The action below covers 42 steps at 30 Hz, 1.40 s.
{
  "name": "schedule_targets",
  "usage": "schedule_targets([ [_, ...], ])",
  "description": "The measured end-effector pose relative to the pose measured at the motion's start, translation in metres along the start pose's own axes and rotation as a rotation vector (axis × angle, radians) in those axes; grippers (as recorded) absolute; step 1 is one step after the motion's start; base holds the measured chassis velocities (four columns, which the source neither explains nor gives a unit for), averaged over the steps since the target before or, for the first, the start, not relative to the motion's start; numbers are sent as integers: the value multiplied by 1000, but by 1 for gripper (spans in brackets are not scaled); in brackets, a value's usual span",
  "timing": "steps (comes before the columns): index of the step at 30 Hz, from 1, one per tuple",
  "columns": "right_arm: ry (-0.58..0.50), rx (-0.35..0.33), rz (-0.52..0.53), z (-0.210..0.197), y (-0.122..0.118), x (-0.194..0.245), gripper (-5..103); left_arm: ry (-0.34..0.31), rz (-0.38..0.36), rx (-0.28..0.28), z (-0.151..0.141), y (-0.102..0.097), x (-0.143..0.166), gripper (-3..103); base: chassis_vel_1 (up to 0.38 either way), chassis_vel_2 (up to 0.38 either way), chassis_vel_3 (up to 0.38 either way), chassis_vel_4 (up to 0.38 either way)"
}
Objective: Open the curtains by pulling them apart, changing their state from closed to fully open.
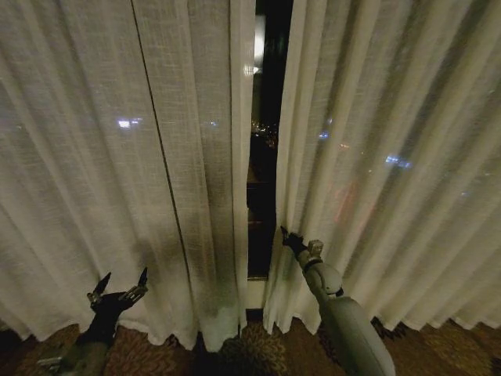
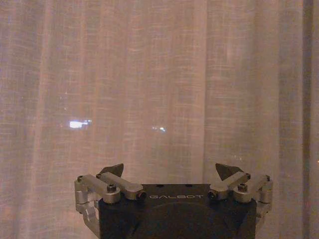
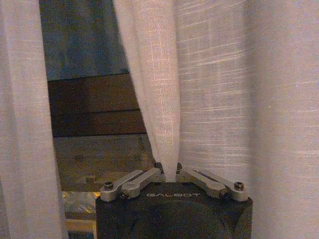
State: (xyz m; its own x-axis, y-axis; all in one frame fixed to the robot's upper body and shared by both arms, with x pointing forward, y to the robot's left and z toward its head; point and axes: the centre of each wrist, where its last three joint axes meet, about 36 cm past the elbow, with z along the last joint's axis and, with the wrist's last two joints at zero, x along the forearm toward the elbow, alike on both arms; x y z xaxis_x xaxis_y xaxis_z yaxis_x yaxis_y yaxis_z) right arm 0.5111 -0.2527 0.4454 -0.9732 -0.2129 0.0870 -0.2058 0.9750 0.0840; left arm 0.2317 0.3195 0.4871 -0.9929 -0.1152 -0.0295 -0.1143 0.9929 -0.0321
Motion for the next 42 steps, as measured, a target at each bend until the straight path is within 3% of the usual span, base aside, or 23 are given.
schedule_targets([
  [14,6,-5,3,-1,-2,1,0,-1,-1,9,4,0,0,100,-168,-229,182,221],
  [42,3,-10,27,0,-10,10,0,-7,2,28,6,3,-5,100,-349,-341,345,348],
])
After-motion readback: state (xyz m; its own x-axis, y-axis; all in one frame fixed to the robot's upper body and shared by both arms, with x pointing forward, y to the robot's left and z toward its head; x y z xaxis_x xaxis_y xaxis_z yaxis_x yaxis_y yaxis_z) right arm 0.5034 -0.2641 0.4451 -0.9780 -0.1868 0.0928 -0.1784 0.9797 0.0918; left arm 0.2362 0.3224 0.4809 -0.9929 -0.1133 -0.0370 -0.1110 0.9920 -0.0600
